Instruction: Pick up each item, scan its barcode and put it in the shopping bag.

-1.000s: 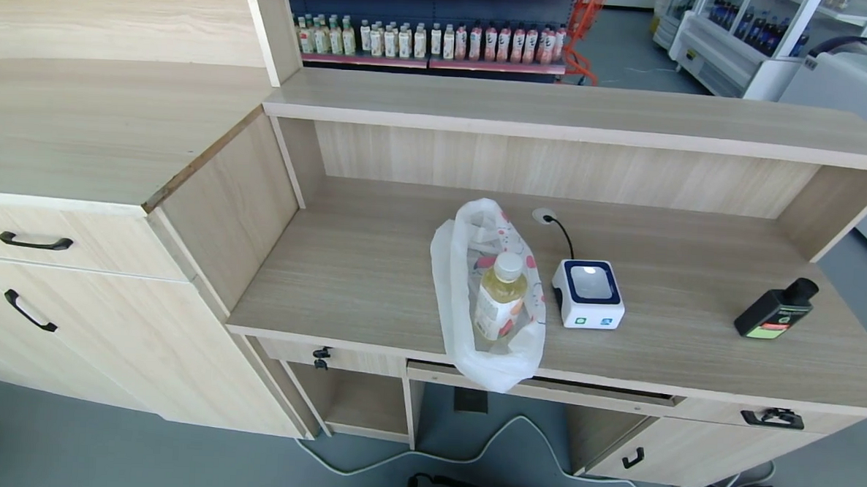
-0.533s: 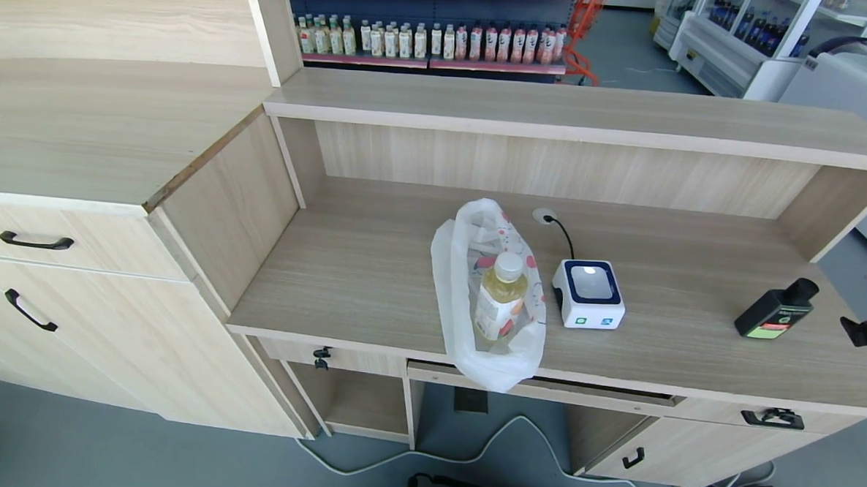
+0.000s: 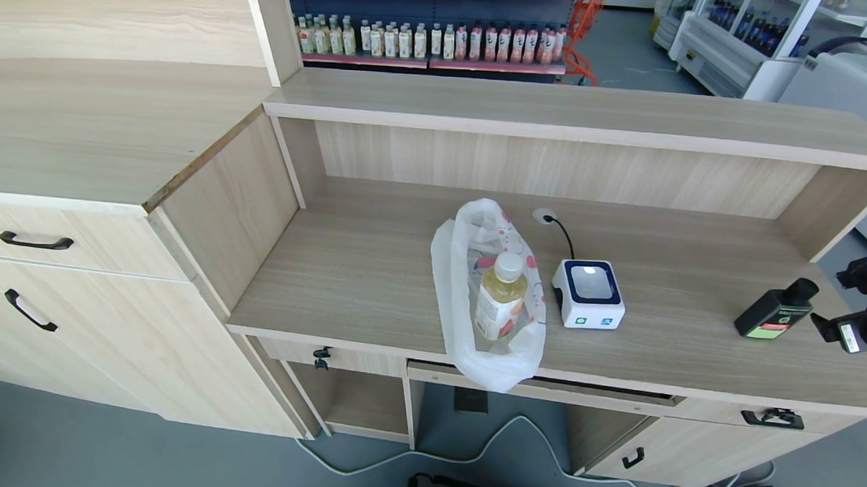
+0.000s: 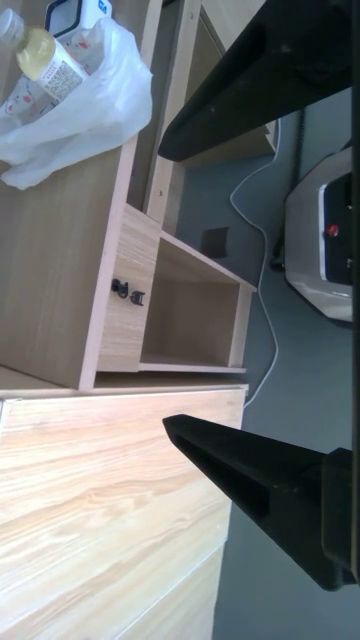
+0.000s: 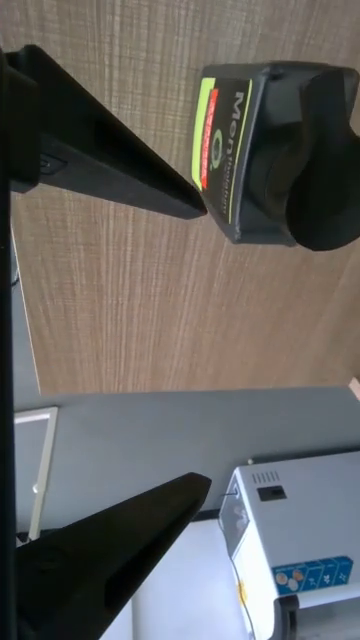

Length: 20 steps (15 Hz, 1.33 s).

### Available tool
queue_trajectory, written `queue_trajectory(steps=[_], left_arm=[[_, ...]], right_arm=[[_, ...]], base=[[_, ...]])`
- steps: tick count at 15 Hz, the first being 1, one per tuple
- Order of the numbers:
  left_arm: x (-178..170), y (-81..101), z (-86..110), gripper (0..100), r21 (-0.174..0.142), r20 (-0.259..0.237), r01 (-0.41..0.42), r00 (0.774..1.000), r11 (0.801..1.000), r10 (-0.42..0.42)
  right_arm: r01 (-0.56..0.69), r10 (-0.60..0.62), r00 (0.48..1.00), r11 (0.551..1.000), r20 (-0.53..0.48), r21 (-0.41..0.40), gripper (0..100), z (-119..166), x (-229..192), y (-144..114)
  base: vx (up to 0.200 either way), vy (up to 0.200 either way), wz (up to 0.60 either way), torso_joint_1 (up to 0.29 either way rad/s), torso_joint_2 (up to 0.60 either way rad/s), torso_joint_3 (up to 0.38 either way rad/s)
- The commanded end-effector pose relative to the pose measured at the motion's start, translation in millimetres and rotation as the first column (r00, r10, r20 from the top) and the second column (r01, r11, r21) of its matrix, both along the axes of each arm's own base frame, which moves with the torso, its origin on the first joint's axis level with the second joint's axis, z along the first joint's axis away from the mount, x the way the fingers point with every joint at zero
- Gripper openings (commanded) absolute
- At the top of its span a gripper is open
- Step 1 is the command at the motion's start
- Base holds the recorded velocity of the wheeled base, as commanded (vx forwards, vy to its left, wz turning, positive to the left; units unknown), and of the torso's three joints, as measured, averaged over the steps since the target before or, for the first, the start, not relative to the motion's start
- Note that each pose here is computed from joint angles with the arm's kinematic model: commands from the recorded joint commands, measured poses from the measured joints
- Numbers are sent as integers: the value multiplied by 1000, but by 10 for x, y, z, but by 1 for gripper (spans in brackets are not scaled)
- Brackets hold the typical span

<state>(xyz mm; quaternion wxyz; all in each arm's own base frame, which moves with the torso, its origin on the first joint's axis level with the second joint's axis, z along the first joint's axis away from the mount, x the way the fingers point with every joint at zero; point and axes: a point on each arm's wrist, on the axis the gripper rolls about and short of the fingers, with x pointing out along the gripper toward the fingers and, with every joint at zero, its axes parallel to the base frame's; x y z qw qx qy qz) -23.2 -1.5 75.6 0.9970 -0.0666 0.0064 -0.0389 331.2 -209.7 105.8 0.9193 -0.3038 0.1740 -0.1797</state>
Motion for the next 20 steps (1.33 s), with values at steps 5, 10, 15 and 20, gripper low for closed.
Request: queue_trajectory(steps=[5, 10, 15, 20], left_arm=[[-1, 0, 4, 100, 0, 2, 0, 1000, 1000, 0], [0, 0, -1, 100, 0, 0, 0, 1000, 1000, 0], [0, 0, -1, 100, 0, 0, 0, 1000, 1000, 0], [0, 0, -1, 100, 0, 0, 0, 1000, 1000, 0]], right_arm=[[-38, 38, 999, 999, -17, 14, 100, -131, 157, 81], [-84, 81, 996, 994, 48, 73, 100, -140, 375, 247], [-105, 100, 994, 989, 50, 102, 100, -236, 444, 339], [-99, 85, 993, 976, 78, 193, 100, -362, 480, 379]], base=[[0, 0, 0, 0, 0, 0], [0, 0, 0, 0, 0, 0], [0, 0, 0, 0, 0, 0], [0, 0, 0, 0, 0, 0]])
